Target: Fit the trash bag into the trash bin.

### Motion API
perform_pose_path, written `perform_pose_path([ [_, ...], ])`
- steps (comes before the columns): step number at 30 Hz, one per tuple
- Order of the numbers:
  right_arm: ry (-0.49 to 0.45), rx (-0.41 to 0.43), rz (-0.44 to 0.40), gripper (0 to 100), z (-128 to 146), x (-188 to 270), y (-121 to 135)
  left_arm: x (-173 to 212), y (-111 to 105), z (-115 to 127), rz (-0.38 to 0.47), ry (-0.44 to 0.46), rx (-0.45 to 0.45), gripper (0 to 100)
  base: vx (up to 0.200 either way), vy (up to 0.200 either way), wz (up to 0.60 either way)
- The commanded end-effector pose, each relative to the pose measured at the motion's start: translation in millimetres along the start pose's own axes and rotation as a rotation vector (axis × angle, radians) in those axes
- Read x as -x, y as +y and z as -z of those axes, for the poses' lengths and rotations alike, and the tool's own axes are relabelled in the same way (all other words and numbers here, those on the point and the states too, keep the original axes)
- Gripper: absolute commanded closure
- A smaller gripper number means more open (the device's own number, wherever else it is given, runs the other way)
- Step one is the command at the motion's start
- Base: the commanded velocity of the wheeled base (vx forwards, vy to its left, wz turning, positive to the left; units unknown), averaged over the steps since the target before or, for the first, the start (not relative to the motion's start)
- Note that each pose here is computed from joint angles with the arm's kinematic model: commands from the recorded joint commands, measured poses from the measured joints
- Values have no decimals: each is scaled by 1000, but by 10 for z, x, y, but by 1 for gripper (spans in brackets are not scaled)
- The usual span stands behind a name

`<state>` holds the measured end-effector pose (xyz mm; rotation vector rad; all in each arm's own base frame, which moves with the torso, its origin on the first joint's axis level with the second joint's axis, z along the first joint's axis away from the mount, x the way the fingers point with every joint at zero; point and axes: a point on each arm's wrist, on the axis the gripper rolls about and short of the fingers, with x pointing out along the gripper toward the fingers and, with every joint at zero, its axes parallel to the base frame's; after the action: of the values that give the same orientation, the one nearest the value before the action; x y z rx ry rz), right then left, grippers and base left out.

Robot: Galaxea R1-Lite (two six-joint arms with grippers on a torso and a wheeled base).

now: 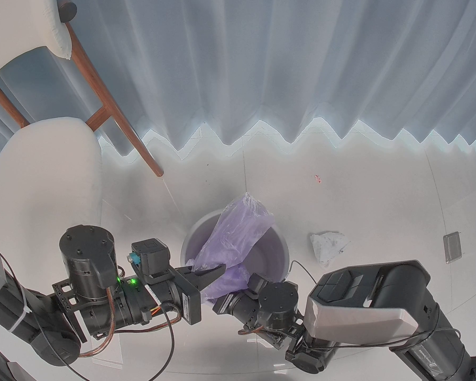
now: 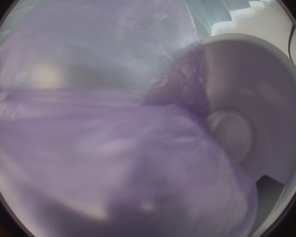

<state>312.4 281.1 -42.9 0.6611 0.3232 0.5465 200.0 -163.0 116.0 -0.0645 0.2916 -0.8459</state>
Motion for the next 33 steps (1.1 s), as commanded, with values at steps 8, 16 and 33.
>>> perform_pose_path([
  [8,408,21,-212,100,-116,1116,488,-127,108,155,-65,61,21,100,0,0,0],
  [16,471,27,-313,100,-560,1464,372,-102,104,161,-71,64,19,100,0,0,0],
  [33,-48,242,15,100,-1594,800,-801,28,-102,253,-3,101,-1,100,0,0,0],
])
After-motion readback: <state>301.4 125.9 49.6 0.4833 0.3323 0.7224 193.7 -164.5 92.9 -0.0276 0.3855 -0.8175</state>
